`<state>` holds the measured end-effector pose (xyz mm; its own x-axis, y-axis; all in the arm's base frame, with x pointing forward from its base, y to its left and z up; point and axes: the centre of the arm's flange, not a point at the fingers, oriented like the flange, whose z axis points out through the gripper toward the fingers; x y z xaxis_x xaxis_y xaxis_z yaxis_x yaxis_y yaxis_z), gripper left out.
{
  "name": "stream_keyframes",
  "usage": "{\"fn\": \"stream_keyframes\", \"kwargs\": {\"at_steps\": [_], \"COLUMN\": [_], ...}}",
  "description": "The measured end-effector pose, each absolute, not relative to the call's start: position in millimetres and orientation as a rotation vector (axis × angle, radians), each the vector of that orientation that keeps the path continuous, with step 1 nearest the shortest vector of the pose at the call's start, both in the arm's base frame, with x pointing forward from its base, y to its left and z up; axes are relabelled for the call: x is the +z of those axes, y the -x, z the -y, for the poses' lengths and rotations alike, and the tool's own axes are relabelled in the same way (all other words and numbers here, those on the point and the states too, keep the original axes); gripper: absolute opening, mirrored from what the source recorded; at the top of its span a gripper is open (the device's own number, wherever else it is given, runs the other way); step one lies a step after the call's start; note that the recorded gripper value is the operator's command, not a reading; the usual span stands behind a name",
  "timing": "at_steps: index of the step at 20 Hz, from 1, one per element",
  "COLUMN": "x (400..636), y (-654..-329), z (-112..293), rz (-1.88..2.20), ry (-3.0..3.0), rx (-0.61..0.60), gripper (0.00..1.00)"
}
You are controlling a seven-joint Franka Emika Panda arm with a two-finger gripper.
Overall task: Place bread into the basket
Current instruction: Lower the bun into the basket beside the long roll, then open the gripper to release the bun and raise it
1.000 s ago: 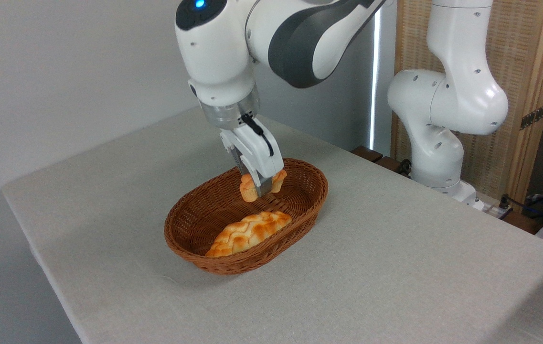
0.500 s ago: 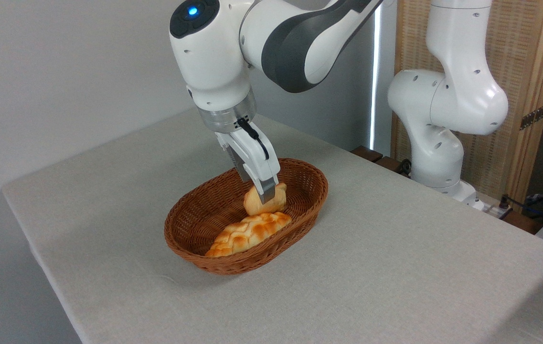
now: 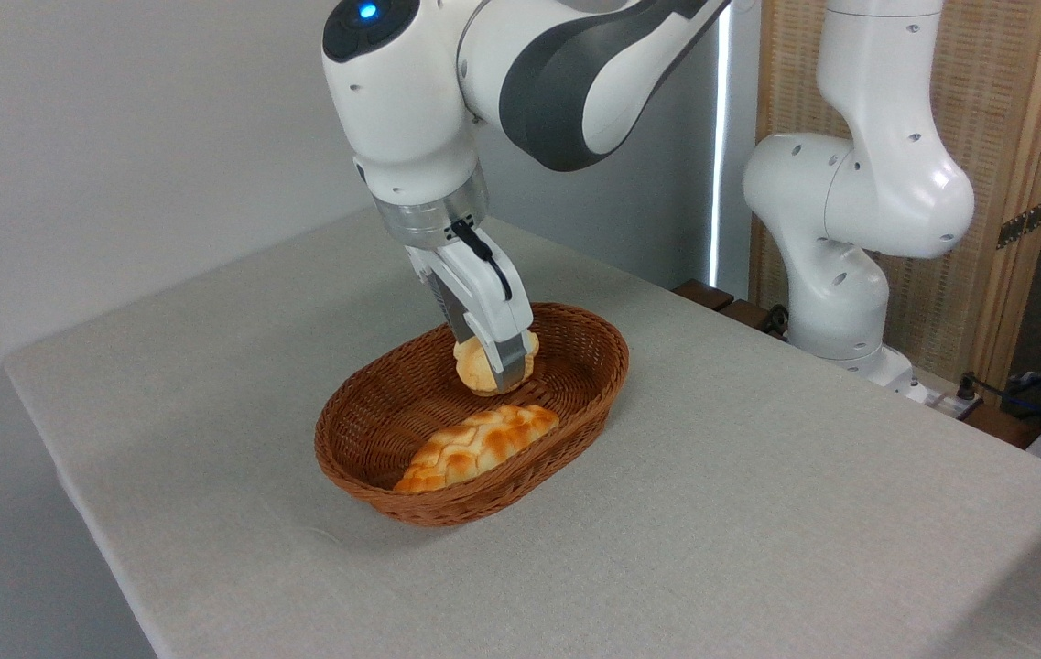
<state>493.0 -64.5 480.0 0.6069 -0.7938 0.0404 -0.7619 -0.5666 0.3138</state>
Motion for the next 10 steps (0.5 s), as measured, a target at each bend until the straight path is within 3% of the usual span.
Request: {"fn": "stream_keyframes", "kwargs": {"at_steps": [5,10], "x": [522.7,594.0], "y": [-507.0,-520.9], "z": [53.9,37.7], "rz": [1.262,1.234], "ry": [-2.579,-2.65], "rx": [-0.025,0.175], "gripper": [1.0,1.0]}}
